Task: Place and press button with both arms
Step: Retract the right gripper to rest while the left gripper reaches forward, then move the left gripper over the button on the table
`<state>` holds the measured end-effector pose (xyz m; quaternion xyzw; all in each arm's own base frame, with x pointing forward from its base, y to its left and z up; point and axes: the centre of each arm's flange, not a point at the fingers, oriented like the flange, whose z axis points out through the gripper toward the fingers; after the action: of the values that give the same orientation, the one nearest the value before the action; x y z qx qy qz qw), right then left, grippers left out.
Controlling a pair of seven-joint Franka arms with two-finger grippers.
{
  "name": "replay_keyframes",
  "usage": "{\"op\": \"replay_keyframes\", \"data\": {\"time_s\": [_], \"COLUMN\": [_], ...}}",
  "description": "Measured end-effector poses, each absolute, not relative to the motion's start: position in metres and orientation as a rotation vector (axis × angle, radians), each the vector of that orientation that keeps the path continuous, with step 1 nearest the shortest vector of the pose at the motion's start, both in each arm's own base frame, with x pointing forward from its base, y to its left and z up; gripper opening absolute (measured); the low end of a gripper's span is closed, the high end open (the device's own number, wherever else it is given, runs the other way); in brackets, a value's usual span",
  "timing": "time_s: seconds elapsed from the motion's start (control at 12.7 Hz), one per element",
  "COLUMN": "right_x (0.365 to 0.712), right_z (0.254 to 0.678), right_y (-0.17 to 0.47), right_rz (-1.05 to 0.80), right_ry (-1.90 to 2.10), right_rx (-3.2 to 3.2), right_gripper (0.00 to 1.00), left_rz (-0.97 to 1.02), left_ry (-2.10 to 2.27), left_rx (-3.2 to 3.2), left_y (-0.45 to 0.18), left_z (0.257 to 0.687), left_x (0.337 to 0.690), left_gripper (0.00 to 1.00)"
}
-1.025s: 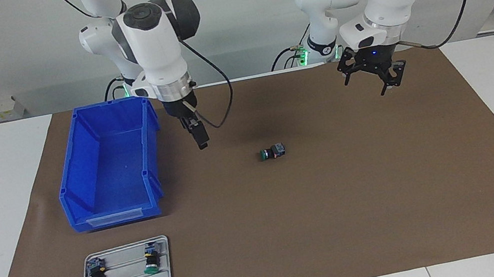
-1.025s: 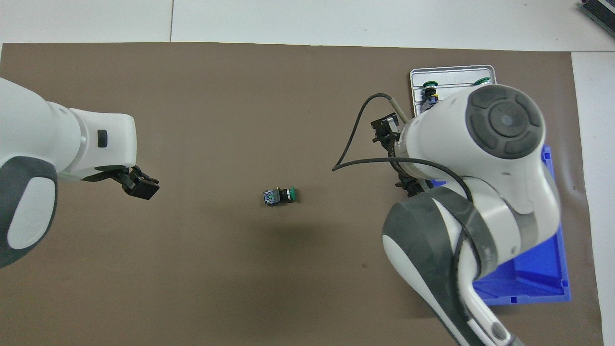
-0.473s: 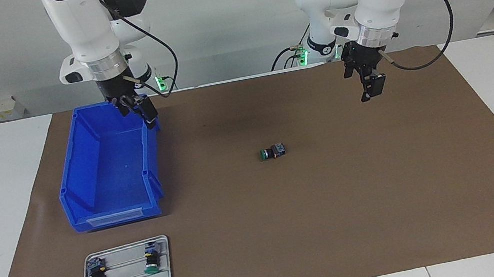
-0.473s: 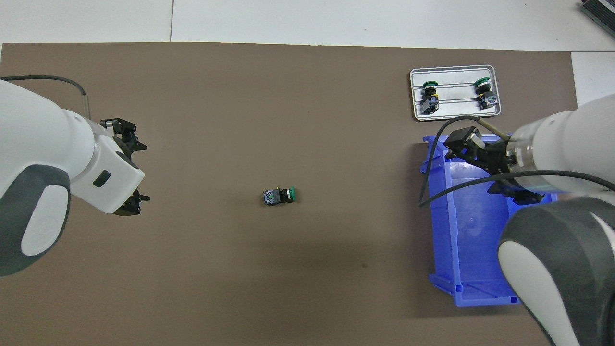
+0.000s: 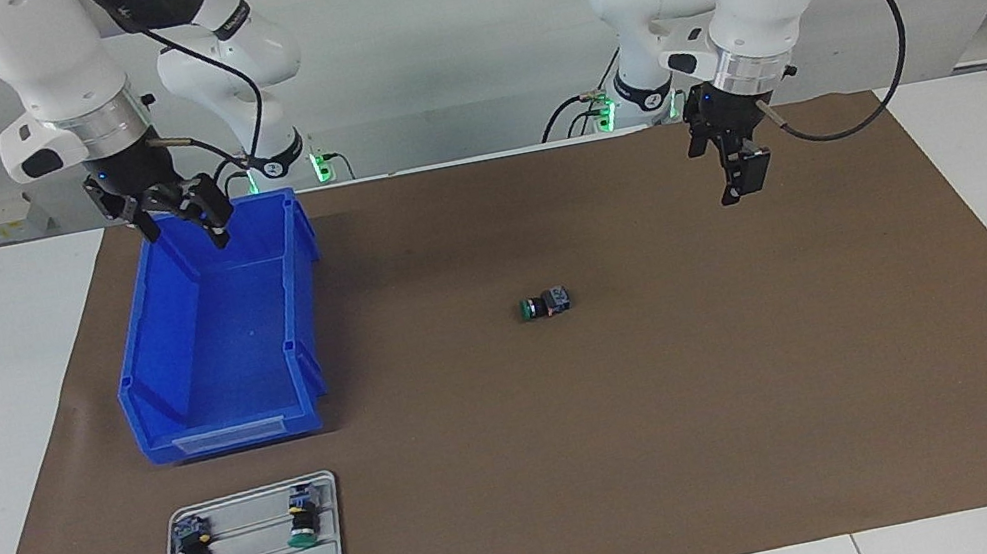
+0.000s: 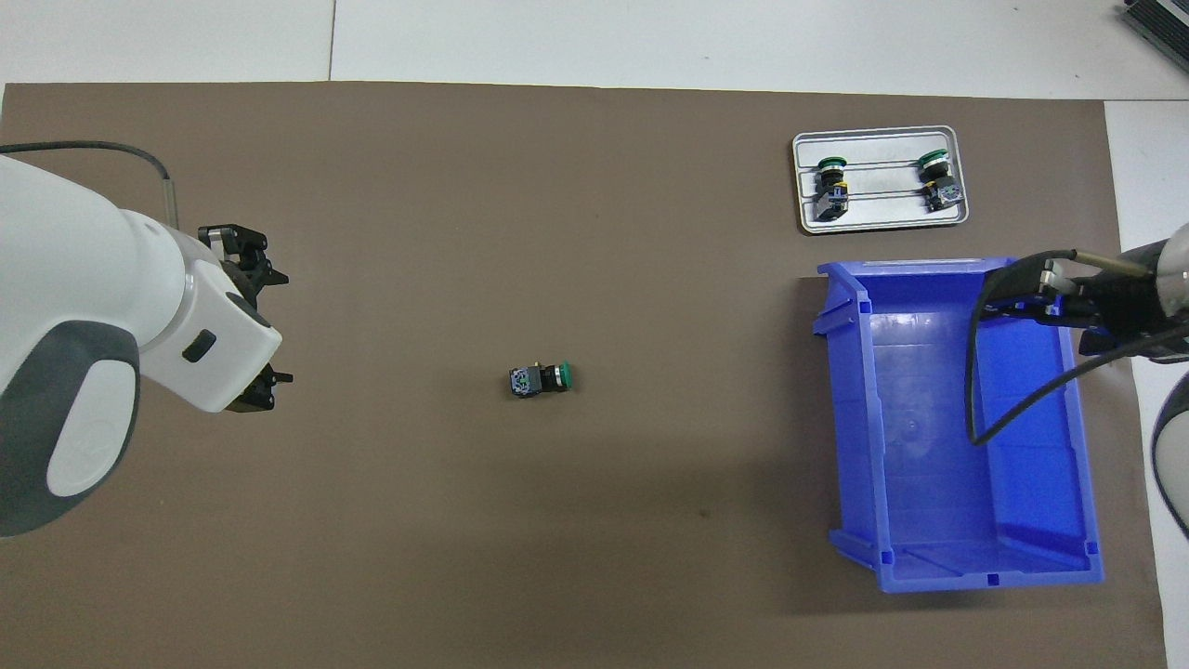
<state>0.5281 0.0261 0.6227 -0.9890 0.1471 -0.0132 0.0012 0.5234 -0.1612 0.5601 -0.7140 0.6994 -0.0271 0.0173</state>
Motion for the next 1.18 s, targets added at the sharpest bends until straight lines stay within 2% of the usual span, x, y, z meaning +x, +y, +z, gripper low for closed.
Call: {"op": "replay_keyframes", "data": {"time_s": [0.24,0.32,0.63,0.71,0.87,1.18], "right_x": [0.532,0.537,0.554,0.554,0.553,0.553], "right_z": [0.633,0.635,0.637,0.634,0.633,0.631], "right_y": [0.021,0.02,0.0,-0.004,-0.004,-0.003], "right_rz": [-0.046,-0.039,0.014,0.028,0.038,0.052], "right_ry": [0.315,0.308,0.234,0.211,0.205,0.203], "right_rx": [-3.124,-3.125,-3.133,-3.135,-3.135,-3.136], "right_gripper": [1.0,1.0,1.0,1.0,1.0,1.0], "left_rz": [-0.132,-0.155,-0.287,-0.316,-0.4,-0.456], "left_ry": [2.156,2.117,2.002,1.988,1.953,1.939], "left_rx": [-2.224,-2.263,-2.378,-2.39,-2.412,-2.423], "left_y": [-0.206,-0.23,-0.318,-0.325,-0.332,-0.339], "left_z": [0.547,0.535,0.454,0.433,0.414,0.374], "left_x": [0.511,0.501,0.459,0.456,0.453,0.448], "left_gripper": [0.93,0.84,0.83,0.84,1.0,1.0]}}
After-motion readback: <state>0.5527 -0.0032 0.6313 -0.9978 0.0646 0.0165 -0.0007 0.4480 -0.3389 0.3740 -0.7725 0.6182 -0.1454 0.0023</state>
